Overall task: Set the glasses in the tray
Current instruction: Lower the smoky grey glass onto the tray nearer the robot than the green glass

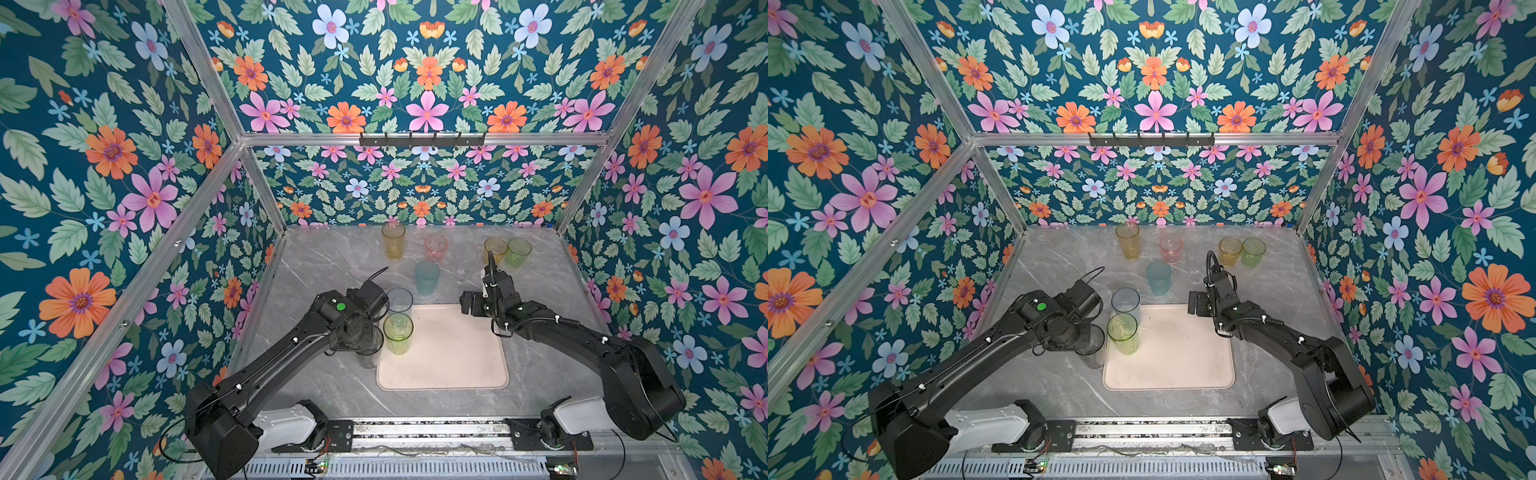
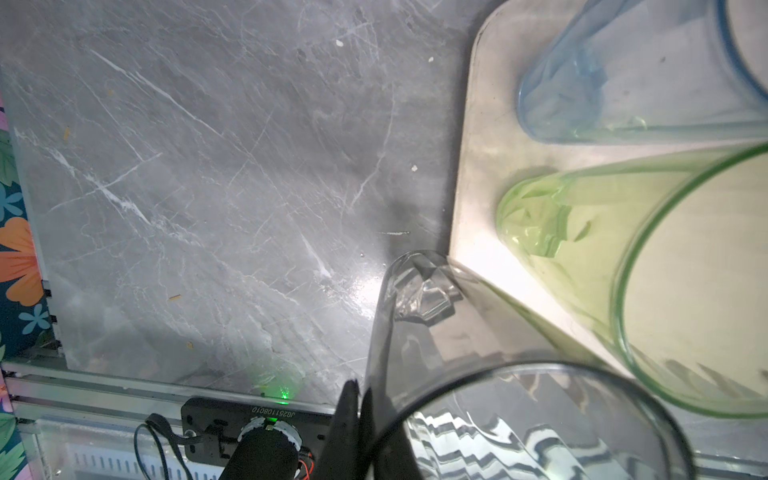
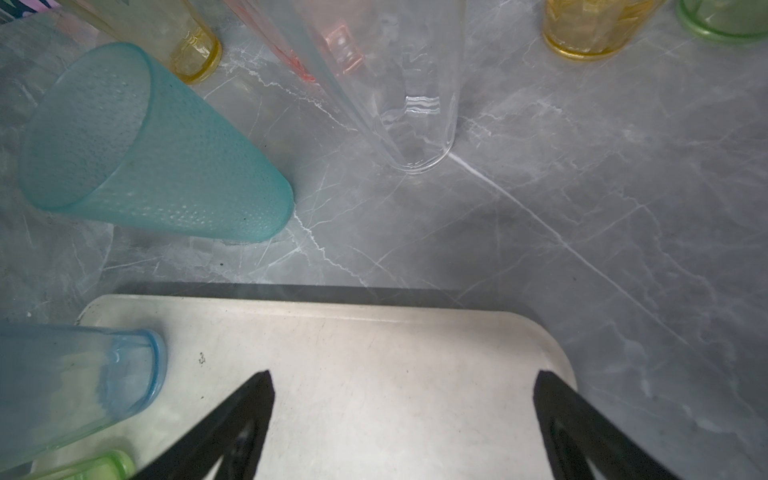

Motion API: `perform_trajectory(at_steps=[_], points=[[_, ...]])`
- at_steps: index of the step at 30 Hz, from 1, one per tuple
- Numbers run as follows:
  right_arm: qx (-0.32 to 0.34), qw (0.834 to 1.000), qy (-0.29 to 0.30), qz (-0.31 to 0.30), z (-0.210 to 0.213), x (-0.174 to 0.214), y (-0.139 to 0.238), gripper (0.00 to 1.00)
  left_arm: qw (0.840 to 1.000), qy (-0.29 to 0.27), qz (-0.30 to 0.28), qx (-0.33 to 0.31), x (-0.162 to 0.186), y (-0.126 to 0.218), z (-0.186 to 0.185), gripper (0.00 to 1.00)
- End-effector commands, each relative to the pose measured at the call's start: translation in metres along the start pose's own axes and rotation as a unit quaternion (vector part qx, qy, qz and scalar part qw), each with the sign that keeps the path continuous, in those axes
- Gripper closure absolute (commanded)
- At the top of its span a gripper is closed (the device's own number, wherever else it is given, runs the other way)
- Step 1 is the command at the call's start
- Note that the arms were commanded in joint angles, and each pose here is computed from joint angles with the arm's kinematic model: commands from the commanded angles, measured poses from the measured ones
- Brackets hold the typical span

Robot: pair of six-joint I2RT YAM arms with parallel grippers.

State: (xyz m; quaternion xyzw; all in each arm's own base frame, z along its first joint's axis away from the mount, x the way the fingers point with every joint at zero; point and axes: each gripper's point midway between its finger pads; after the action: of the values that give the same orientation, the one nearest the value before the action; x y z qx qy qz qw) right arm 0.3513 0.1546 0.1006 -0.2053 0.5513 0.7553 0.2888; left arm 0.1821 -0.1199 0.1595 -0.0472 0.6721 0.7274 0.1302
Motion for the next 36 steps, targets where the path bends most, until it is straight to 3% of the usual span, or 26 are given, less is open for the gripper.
perform_trajectory(at_steps=[1,16,36], points=[[0.002,1.0,-0.006,0.002,-0.001,0.001,0.0,0.01,1.0,0.005,0.01,0.0,0.009,0.002,0.0,1.0],[0.002,1.0,-0.007,0.002,0.0,0.001,-0.001,0.01,0.997,-0.045,0.005,0.06,0.024,-0.004,-0.039,1.0],[0.003,1.0,-0.006,0.002,0.0,0.0,0.0,0.01,0.994,-0.085,-0.018,0.07,0.022,-0.008,-0.068,1.0]])
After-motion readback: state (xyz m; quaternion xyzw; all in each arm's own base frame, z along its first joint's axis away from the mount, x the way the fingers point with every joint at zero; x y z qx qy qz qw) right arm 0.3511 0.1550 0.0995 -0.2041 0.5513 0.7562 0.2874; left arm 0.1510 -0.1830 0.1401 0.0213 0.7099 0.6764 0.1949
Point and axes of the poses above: each gripper's point midway between its finger pads, its own y axis back along the fingers, its own z axis along the line the jaws close on, x = y × z, and after that the axes turned 5 degrees about -y, right-handed
